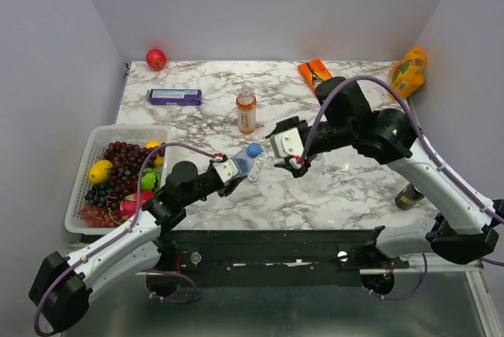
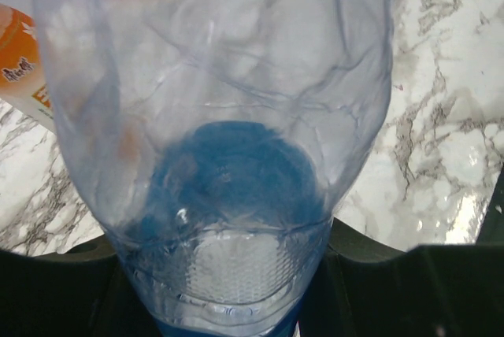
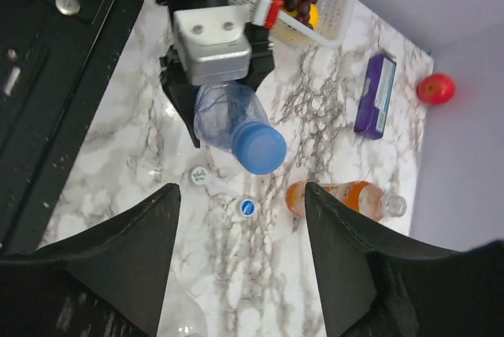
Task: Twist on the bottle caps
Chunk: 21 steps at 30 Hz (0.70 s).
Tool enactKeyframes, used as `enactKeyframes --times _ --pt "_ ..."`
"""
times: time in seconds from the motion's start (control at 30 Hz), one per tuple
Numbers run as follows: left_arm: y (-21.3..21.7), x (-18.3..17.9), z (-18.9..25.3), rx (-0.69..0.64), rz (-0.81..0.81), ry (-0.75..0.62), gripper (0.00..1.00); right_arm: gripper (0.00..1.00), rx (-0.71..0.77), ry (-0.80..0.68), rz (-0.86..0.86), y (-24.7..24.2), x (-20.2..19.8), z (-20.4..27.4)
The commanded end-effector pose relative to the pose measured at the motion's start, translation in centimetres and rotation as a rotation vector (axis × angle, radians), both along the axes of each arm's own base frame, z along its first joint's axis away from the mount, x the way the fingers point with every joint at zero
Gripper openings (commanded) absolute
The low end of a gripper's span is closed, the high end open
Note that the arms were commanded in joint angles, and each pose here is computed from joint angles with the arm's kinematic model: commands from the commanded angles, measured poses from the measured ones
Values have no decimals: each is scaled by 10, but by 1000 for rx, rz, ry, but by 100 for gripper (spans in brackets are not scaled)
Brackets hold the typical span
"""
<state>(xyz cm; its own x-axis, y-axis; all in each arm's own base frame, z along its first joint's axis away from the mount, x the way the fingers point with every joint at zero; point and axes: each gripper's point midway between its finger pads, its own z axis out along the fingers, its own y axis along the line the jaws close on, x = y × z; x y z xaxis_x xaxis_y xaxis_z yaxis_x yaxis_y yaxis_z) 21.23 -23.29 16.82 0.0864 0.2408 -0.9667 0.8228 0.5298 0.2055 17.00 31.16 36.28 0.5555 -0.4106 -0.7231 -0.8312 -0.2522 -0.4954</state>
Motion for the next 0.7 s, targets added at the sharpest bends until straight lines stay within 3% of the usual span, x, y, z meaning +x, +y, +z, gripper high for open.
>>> enactKeyframes --times 0.0,0.37,0.67 --pt "-5 -21 -1 90 -191 -42 0 72 -40 -181 249 5 -12 -25" --pt "-7 -22 0 148 -241 -79 0 62 -134 -168 461 6 -27 -45" --pt "-3 -18 2 147 -212 -86 0 57 -186 -140 507 1 -31 -49"
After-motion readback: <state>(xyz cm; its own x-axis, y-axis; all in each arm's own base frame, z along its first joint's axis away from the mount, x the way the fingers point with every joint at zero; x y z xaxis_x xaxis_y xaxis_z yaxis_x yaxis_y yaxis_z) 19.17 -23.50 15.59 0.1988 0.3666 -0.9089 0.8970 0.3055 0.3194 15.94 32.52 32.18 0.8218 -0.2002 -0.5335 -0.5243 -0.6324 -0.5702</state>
